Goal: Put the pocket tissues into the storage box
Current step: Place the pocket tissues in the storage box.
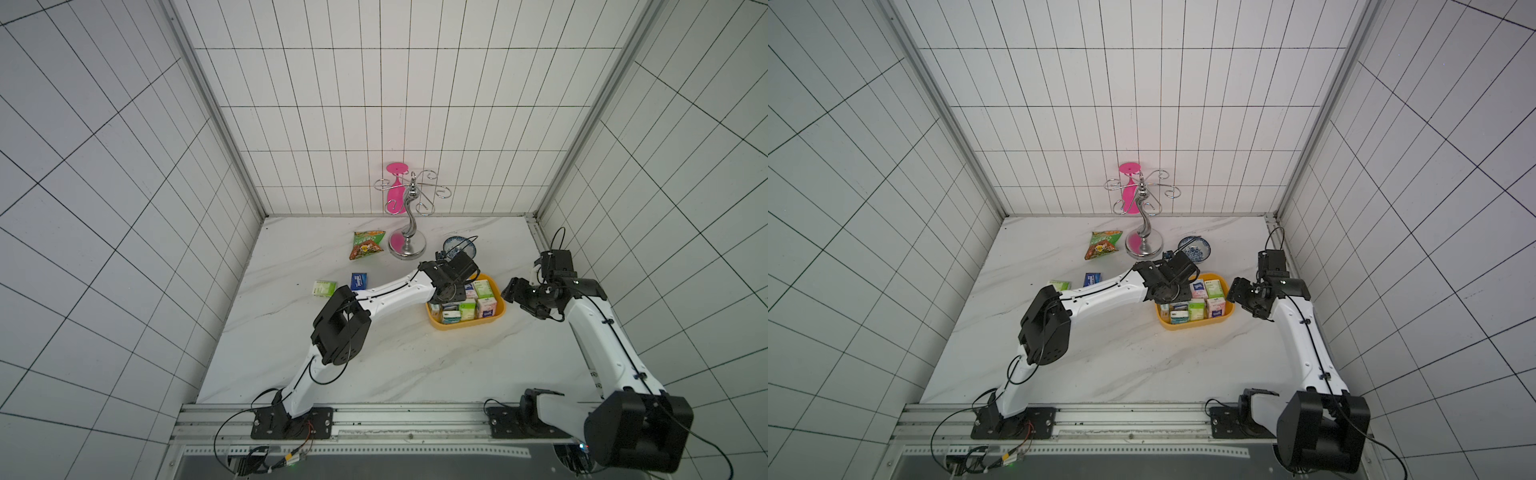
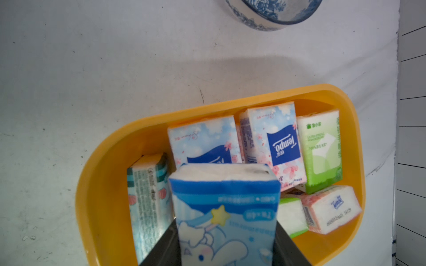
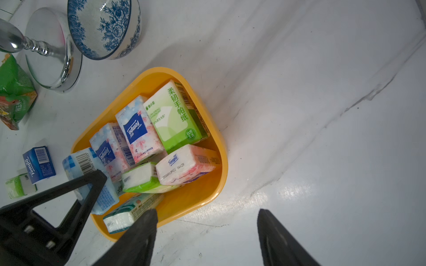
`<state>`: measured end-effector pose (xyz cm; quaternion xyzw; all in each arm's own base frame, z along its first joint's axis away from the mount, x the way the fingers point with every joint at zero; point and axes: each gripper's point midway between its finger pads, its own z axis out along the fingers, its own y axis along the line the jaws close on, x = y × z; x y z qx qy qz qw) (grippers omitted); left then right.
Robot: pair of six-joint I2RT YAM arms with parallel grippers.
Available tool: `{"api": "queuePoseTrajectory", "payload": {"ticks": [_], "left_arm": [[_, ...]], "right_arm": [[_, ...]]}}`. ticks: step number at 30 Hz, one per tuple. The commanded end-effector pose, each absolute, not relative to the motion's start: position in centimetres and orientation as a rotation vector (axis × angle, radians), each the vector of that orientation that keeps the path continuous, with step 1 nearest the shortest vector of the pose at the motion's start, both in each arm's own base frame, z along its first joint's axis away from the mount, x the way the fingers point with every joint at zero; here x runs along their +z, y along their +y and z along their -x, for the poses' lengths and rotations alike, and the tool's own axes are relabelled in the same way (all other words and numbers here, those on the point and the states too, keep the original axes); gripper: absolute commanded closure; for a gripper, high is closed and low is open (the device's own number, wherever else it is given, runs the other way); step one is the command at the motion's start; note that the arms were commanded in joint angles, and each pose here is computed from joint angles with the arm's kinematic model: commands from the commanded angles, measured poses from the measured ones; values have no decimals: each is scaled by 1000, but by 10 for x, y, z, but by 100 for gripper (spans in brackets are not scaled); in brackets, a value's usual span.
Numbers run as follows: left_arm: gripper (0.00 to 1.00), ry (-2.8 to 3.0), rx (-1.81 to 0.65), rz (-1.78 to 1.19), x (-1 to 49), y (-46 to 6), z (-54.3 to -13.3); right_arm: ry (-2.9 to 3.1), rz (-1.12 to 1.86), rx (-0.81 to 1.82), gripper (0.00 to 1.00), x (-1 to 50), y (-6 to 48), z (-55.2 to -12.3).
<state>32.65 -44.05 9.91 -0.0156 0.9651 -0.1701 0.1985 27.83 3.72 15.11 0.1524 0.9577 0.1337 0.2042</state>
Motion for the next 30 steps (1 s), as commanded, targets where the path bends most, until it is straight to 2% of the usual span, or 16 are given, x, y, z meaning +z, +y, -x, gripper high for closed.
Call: {"api": "queuePoseTrajectory", "payload": {"ticks": [1, 7, 9, 16, 18, 19, 24, 30], "left_arm": [[46, 2683, -434, 58, 97, -438, -332], [34, 2700, -460, 52, 99, -440, -328], [26, 2695, -486, 54, 106, -442, -327], [18, 2601, -532, 45, 156, -432, -330], [5, 2559, -525, 39, 173, -423, -332], [3, 2537, -522, 35, 181, -417, -333], [2, 2471, -495, 85, 204, -375, -347], [2, 2486, -410, 148, 194, -299, -370]], "right_arm": [[2686, -437, 380, 27, 148, 36, -271], [2680, -434, 375, 27, 151, 35, -272], [2678, -433, 375, 27, 153, 36, -273], [2688, -429, 385, 27, 154, 37, -274], [2688, -422, 391, 27, 155, 39, -274], [2688, -423, 392, 27, 155, 39, -274], [2690, -384, 405, 28, 159, 50, -277], [2692, -352, 427, 28, 161, 64, -277]]}}
